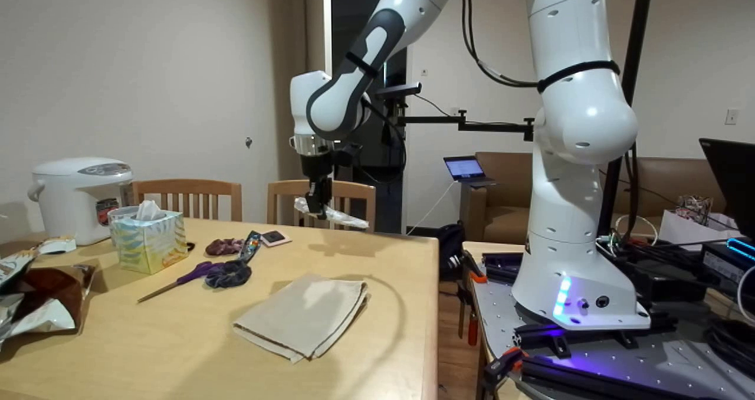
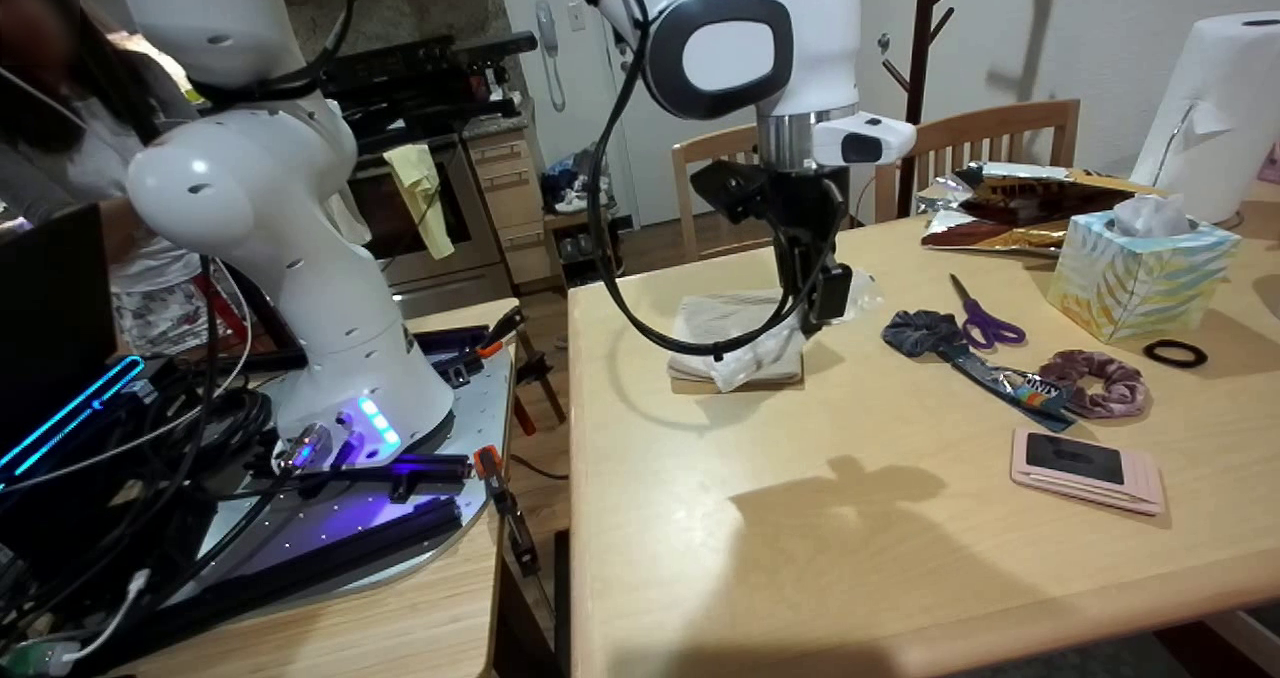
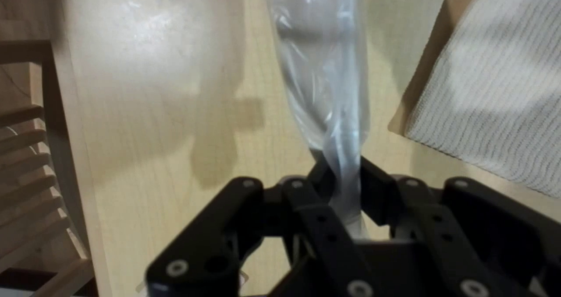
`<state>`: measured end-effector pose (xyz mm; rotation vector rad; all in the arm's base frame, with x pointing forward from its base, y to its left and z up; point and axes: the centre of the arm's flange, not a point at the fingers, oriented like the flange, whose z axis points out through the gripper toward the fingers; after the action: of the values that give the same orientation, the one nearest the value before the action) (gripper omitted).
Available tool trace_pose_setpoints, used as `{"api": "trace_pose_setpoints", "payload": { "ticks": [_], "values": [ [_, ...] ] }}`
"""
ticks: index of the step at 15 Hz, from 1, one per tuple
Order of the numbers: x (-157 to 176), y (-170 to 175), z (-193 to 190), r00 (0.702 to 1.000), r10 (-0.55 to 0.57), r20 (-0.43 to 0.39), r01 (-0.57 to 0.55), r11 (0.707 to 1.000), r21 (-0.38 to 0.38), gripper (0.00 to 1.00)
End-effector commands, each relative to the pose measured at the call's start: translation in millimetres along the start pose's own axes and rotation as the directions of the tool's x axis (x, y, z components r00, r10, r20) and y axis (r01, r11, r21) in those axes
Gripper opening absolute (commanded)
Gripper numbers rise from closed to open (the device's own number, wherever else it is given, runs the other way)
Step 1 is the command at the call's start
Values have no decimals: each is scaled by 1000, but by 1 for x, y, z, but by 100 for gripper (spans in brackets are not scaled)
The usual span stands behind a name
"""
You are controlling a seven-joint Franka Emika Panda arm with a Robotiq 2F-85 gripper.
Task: Move the plastic spoon forward then wipe the table with the cloth.
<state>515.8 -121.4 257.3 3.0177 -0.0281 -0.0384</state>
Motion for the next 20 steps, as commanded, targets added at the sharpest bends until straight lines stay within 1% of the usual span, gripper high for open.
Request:
{"api": "trace_pose_setpoints", "payload": {
  "ticks": [1, 4, 8, 9, 17, 18, 20],
  "values": [
    [26, -7, -5, 1000, -16, 2, 16, 1000, 1, 4],
    [39, -12, -9, 1000, -16, 0, 16, 1000, 8, 4],
    [46, -16, -10, 1000, -10, 5, 10, 1000, 25, 4],
    [37, -15, -9, 1000, -22, -8, 22, 1000, 3, 13],
    [40, -16, -8, 1000, -19, -6, 19, 1000, 8, 13],
    [39, -16, -8, 1000, -1, -9, 1, 1000, 9, 4],
    [40, -16, -8, 1000, 13, -22, -12, 1000, 24, 4]
  ]
}}
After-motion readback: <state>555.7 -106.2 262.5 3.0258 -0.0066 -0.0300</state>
